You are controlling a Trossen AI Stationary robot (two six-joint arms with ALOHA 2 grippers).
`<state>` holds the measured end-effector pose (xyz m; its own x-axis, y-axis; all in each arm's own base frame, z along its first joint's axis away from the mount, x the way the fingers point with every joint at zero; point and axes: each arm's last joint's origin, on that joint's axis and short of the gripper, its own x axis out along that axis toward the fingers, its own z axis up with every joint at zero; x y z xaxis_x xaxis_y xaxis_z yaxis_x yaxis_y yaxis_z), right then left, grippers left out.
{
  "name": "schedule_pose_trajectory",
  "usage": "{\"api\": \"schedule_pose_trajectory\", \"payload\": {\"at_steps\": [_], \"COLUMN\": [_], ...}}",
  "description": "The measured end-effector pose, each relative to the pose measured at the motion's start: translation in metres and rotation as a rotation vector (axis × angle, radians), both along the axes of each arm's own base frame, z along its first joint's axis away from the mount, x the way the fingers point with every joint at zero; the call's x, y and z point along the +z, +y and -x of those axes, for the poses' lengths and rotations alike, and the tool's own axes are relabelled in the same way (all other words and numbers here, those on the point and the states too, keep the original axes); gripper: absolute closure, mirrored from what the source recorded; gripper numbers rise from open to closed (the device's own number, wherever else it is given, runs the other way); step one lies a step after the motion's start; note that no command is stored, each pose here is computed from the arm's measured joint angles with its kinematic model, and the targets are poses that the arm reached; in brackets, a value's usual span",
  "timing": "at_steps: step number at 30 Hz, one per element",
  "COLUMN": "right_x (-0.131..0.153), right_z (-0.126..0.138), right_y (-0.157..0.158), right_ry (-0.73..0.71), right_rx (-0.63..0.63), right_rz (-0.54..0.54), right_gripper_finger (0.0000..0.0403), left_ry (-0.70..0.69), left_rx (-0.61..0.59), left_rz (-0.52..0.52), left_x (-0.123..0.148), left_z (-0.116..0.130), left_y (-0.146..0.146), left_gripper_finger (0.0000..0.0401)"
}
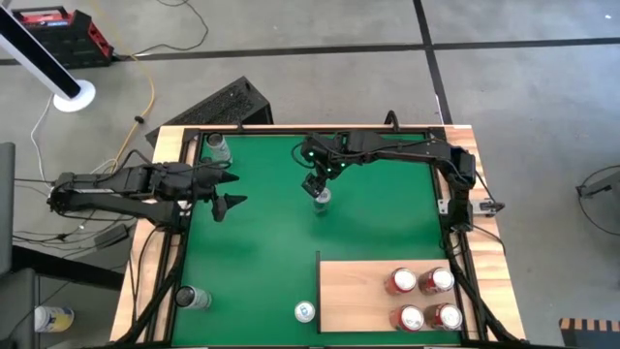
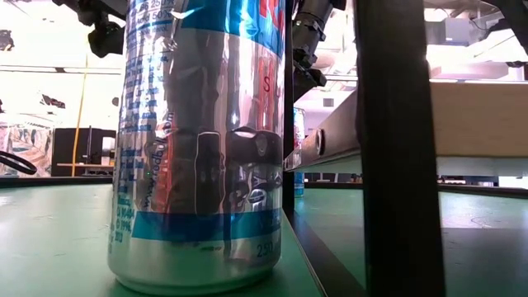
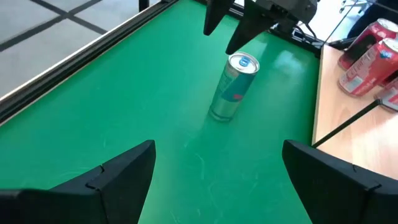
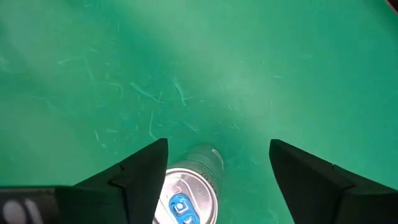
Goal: Place canned beverage on shelf
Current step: Put the top blue soda can on the shelf
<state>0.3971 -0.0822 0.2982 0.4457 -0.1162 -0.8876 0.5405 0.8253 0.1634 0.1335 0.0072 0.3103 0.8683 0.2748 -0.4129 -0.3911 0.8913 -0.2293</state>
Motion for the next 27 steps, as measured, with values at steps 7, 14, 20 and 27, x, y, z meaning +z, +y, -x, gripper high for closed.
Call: {"api": "schedule_pose_trajectory", "payload": {"at_steps": [7, 14, 20, 27], "right_x": [-0.001, -0.001, -0.003, -0.009], "right_z": [0.0, -0.002, -0.001, -0.005], "right_y": [0.007, 0.017, 0.024, 0.035], "right_ry": [0.021, 0.024, 0.058, 0.081], "right_rx": [0.081, 0.134, 0.143, 0.143], "right_rz": [0.029, 0.044, 0.061, 0.079], "right_gripper_finger": [0.0068, 0.0047, 0.0042, 0.0042], "left_ry": [0.009, 0.009, 0.003, 0.002], "left_rx": [0.0, 0.001, 0.011, 0.021], "left_rz": [0.0, 0.0, 0.017, 0.02], "left_x": [-0.001, -0.001, -0.001, -0.001], "left_z": [0.0, 0.0, 0.0, 0.0], "left_y": [0.0, 0.0, 0.0, 0.0], "left_gripper_finger": [0.0067, 0.0067, 0.0067, 0.0067]}}
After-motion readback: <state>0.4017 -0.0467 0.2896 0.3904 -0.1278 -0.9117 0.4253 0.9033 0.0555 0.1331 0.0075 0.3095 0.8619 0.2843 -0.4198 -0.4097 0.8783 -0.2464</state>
